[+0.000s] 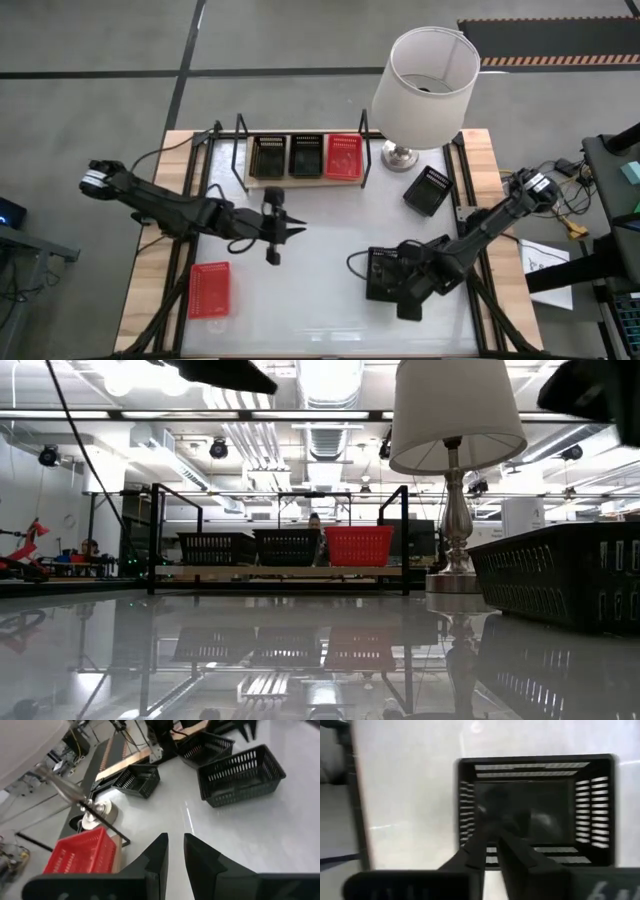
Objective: Stack baskets on shelf by color
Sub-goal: Stack the black bin on the right black bin on the shelf, then stack the red bin on the red bin on the shelf
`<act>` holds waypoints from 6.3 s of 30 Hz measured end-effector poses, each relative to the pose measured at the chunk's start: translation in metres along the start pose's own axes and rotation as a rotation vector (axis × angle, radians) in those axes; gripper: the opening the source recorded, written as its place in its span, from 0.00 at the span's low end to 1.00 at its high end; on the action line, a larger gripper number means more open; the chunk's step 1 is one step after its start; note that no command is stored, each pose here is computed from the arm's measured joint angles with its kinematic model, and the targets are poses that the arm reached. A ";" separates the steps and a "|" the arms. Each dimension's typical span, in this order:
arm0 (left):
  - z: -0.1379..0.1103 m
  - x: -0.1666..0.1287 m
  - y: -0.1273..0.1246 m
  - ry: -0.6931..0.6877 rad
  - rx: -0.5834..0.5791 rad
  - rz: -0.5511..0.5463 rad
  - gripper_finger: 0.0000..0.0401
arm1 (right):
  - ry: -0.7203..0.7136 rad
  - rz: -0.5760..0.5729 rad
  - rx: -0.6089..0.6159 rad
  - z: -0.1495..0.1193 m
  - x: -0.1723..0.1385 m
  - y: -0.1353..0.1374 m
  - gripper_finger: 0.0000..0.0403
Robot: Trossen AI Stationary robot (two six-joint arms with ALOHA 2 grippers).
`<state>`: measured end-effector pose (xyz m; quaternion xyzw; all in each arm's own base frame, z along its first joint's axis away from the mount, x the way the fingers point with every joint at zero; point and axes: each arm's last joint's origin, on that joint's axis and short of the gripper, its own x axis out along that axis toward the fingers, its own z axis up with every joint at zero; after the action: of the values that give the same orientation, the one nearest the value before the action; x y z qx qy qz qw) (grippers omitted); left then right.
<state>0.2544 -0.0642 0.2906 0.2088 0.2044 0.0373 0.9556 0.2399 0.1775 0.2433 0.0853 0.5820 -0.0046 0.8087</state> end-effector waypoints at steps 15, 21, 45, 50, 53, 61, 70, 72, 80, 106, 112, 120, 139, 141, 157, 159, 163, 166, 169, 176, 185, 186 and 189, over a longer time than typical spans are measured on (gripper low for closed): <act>-0.018 -0.043 0.001 -0.217 -0.086 0.007 0.11 | 0.137 -0.088 -0.070 0.007 0.051 0.042 0.46; -0.014 -0.050 0.004 -0.259 -0.095 0.006 0.11 | 0.174 -0.139 -0.072 0.003 0.070 0.041 0.45; -0.024 -0.096 0.029 -0.437 -0.101 0.217 0.11 | -0.035 -0.191 -0.259 0.061 0.050 0.041 0.02; -0.032 -0.098 0.027 -0.467 -0.121 0.227 0.11 | -0.125 -0.254 -0.339 0.103 0.032 0.016 0.02; -0.033 -0.098 0.028 -0.469 -0.122 0.227 0.11 | -0.154 -0.289 -0.382 0.126 0.023 -0.004 0.02; -0.032 -0.100 0.028 -0.471 -0.084 0.239 0.11 | -0.217 -0.412 -0.374 0.178 -0.004 -0.073 0.02; -0.031 -0.106 0.032 -0.491 -0.019 0.273 0.11 | -0.317 -0.473 -0.314 0.216 -0.024 -0.154 0.02; -0.031 -0.108 0.033 -0.496 -0.017 0.278 0.11 | -0.366 -0.430 -0.299 0.222 -0.026 -0.169 0.02; -0.031 -0.111 0.035 -0.504 -0.021 0.283 0.11 | -0.406 -0.413 -0.274 0.237 -0.009 -0.209 0.02; -0.031 -0.108 0.033 -0.491 0.001 0.284 0.11 | -0.293 -0.453 -0.241 0.239 0.029 -0.252 0.02; -0.031 -0.108 0.033 -0.491 0.001 0.284 0.11 | -0.293 -0.455 -0.247 0.239 0.029 -0.253 0.07; -0.032 -0.108 0.033 -0.490 0.001 0.283 0.11 | -0.313 -0.456 -0.233 0.240 0.028 -0.253 0.21; -0.032 -0.103 0.031 -0.470 0.015 0.275 0.11 | -0.231 -0.364 -0.350 0.214 -0.001 -0.183 0.12; -0.032 -0.102 0.030 -0.465 0.018 0.273 0.11 | -0.221 -0.348 -0.372 0.205 0.000 -0.171 0.08; -0.025 -0.093 0.027 -0.475 0.012 0.278 0.11 | -0.506 -0.224 -0.400 0.119 0.021 -0.113 0.02; -0.023 -0.091 0.026 -0.476 0.012 0.278 0.11 | -0.572 -0.213 -0.412 0.107 0.027 -0.112 0.02; -0.019 -0.087 0.025 -0.482 0.008 0.281 0.11 | -0.724 -0.192 -0.398 0.085 0.032 -0.116 0.02; -0.017 -0.082 0.023 -0.479 0.010 0.279 0.11 | -0.813 -0.161 -0.403 0.067 0.041 -0.122 0.02; -0.015 -0.077 0.021 -0.477 0.011 0.278 0.11 | -0.899 -0.157 -0.422 0.052 0.046 -0.126 0.02; -0.017 -0.062 0.012 -0.442 -0.026 0.245 0.11 | -1.012 -0.164 -0.434 0.030 0.040 -0.134 0.02; -0.033 -0.024 -0.016 -0.313 -0.424 0.063 0.11 | -1.039 -0.179 -0.459 0.013 0.030 -0.139 0.02; -0.037 -0.020 -0.022 -0.259 -0.447 0.022 0.11 | -1.042 -0.181 -0.462 0.012 0.029 -0.140 0.02; -0.043 -0.012 -0.037 -0.093 -0.528 -0.071 0.11 | -1.036 -0.179 -0.476 0.006 0.029 -0.141 0.02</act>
<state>0.2256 -0.0838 0.2443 -0.0536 0.1507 0.0463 0.9860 0.2403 0.0402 0.1991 -0.1620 0.0998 0.0170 0.9816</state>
